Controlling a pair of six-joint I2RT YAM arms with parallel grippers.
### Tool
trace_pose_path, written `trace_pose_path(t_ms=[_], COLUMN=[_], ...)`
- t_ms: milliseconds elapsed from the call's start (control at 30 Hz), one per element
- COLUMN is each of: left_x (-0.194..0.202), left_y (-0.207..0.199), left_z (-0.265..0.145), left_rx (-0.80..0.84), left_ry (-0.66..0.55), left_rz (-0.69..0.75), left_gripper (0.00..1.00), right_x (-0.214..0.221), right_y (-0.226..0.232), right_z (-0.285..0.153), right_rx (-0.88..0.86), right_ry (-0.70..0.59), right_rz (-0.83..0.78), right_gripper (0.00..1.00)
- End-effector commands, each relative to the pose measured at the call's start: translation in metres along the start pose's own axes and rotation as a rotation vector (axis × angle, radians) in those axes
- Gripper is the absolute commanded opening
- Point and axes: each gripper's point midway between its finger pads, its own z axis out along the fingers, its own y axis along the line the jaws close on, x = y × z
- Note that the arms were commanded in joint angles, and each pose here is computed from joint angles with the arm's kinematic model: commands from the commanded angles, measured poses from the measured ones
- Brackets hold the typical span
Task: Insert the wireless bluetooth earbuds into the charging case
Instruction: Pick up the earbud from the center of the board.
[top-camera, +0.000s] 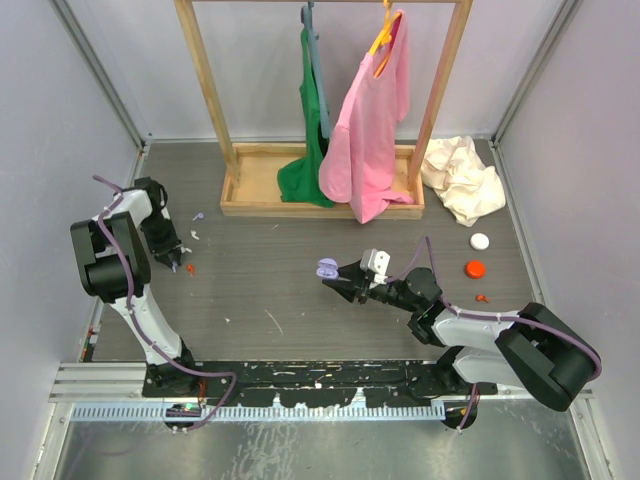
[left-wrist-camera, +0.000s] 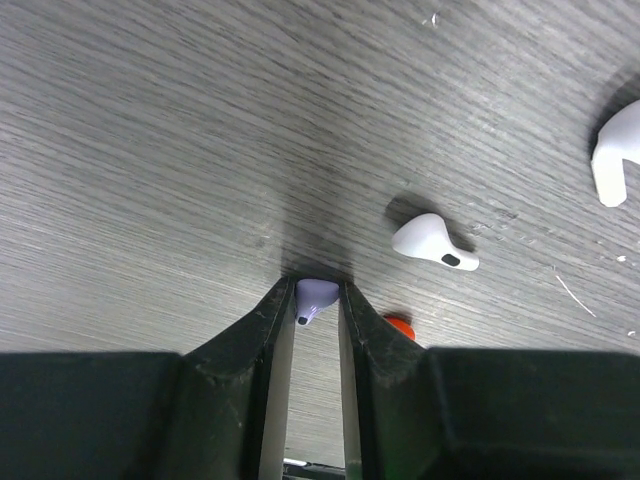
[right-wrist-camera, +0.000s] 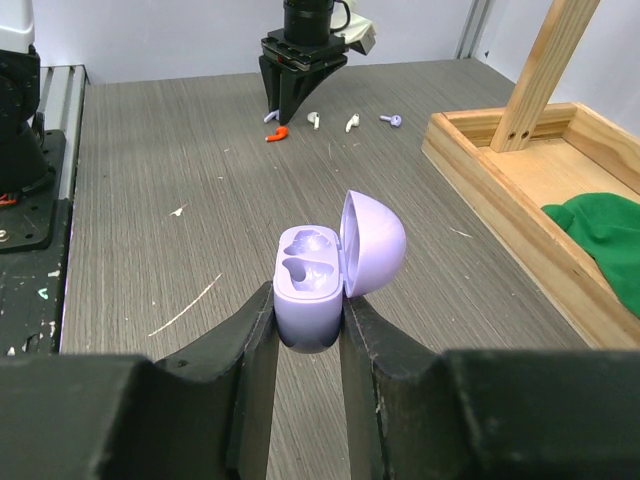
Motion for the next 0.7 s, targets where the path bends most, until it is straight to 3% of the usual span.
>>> trace_pose_path(t_ms=[0,333,667], left_x=[-0.005,-0.005,0.001], left_y=[-0.003,-0.022,-0.061], left_z=[-0.007,-0.037,-0.095], left_rx=[0.026,0.113,0.211], left_ry=[-0.006,-0.097,-0.292], left_rz=[-0.007,0.002,0.068], left_gripper=[0.22,0.18,0.17], right_x=[-0.036,-0.036,-0.034], right_y=[-0.006,-0.007,-0.008], right_z=[0.008,0.008,0.008], right_rx=[0.01,0.013,0.02], right_ry=[-0.102,-0.103,-0.099], right_rz=[-0.067,-0.073,-0.074], right_gripper=[0.14,0.13,0.13])
